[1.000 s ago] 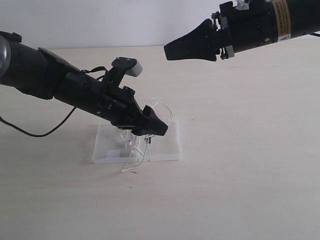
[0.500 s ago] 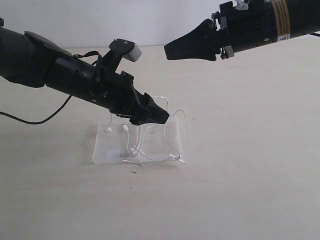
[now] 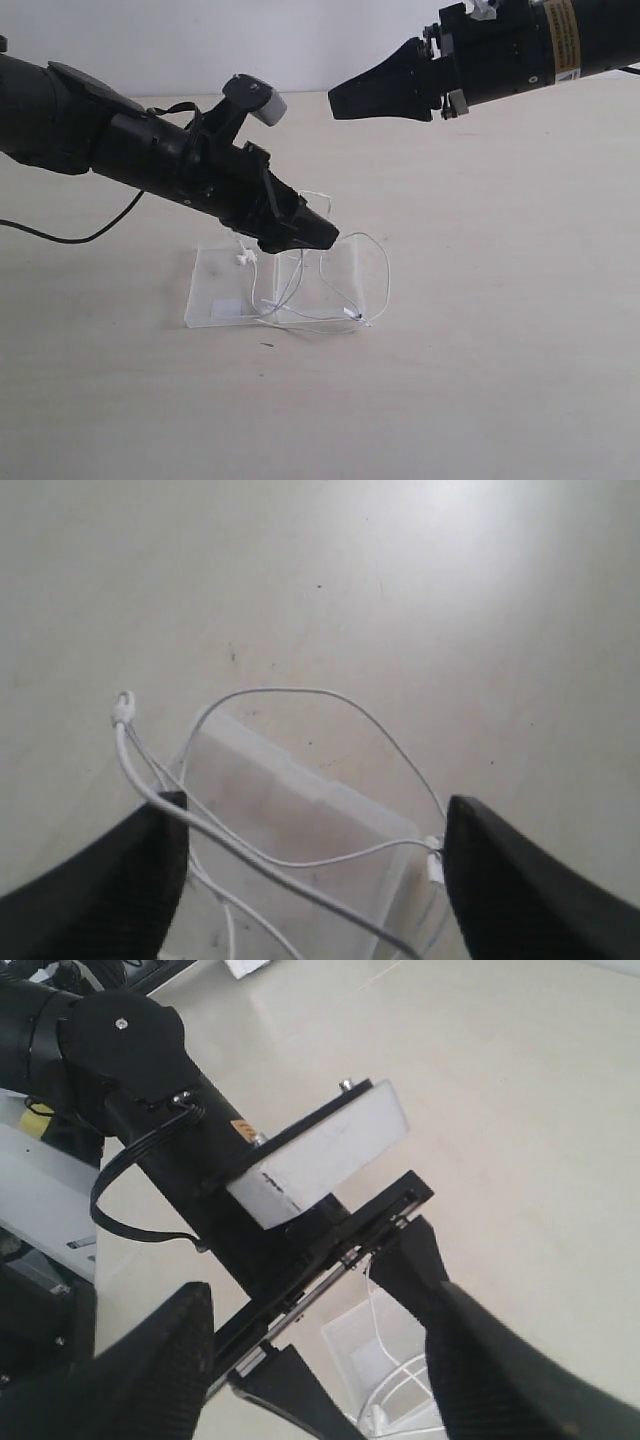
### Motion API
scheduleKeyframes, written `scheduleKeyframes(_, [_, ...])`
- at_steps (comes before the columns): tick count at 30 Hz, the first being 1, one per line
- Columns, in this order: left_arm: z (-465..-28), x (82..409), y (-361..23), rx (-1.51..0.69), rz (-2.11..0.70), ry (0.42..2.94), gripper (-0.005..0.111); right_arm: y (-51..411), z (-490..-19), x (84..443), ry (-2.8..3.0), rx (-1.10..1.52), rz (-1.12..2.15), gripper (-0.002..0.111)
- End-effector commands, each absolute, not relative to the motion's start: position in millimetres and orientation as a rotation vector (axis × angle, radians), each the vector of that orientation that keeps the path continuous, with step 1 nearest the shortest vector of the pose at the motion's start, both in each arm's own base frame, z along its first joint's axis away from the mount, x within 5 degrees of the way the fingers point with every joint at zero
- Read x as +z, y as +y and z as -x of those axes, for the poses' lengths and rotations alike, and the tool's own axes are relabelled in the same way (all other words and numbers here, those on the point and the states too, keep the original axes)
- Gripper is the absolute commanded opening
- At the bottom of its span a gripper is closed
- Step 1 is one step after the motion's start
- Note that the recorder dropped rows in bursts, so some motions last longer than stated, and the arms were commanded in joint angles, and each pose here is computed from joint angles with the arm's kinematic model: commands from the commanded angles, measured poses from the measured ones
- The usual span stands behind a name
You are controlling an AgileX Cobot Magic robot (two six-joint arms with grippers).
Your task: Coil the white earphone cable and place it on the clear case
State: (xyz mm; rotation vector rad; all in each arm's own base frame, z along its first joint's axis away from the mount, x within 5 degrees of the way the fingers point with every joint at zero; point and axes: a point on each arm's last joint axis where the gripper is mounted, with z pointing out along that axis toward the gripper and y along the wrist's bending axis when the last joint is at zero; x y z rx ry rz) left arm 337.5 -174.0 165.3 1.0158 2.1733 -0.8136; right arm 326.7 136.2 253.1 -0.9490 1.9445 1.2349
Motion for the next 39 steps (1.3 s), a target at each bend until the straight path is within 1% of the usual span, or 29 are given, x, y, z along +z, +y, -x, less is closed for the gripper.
scheduleKeyframes(1, [-341, 168, -173, -0.756, -1.004, 2.163, 0.069, 136, -324, 249, 1.996, 1.285, 0.887, 0.059])
scheduleKeyframes(2, [-340, 168, -173, -0.756, -1.020, 2.152, 0.070, 136, -324, 249, 1.994, 1.279, 0.888, 0.059])
scheduleKeyframes(6, [-341, 170, -174, -0.754, -1.041, 2.113, 0.082, 135, -326, 248, 2.003, 1.254, 0.874, 0.059])
scheduleKeyframes(7, [-341, 170, -174, -0.753, -1.042, 2.110, 0.083, 135, -326, 248, 2.003, 1.254, 0.874, 0.059])
scheduleKeyframes(13, [-340, 172, -176, -0.801, -1.038, 2.091, 0.084, 135, -327, 247, 2.006, 1.244, 0.868, 0.059])
scheduleKeyframes(18, [-342, 177, -179, -0.747, -1.142, 1.931, 0.084, 135, -327, 247, 2.035, 1.257, 0.827, 0.059])
scheduleKeyframes(21, [-337, 179, -182, -0.778, -1.249, 1.834, 0.084, 135, -327, 247, 2.035, 1.257, 0.827, 0.059])
scheduleKeyframes(27, [-330, 182, -185, -0.827, -1.344, 1.742, 0.084, 135, -327, 247, 2.035, 1.257, 0.827, 0.059])
scheduleKeyframes(30, [-333, 176, -180, -0.713, -1.412, 1.752, 0.083, 135, -327, 247, 2.038, 1.259, 0.823, 0.059])
scheduleKeyframes(31, [-335, 175, -178, -0.700, -1.408, 1.769, 0.083, 135, -327, 247, 2.038, 1.259, 0.823, 0.059])
scheduleKeyframes(34, [-335, 180, -180, -0.766, -1.333, 1.777, 0.083, 135, -327, 247, 2.038, 1.259, 0.823, 0.059])
scheduleKeyframes(36, [-335, 188, -180, -0.773, -1.301, 1.764, 0.083, 134, -328, 247, 2.041, 1.256, 0.819, 0.059])
scheduleKeyframes(39, [-335, 209, -170, -0.774, -1.240, 1.738, 0.083, 132, -333, 245, 2.061, 1.188, 0.779, 0.059])
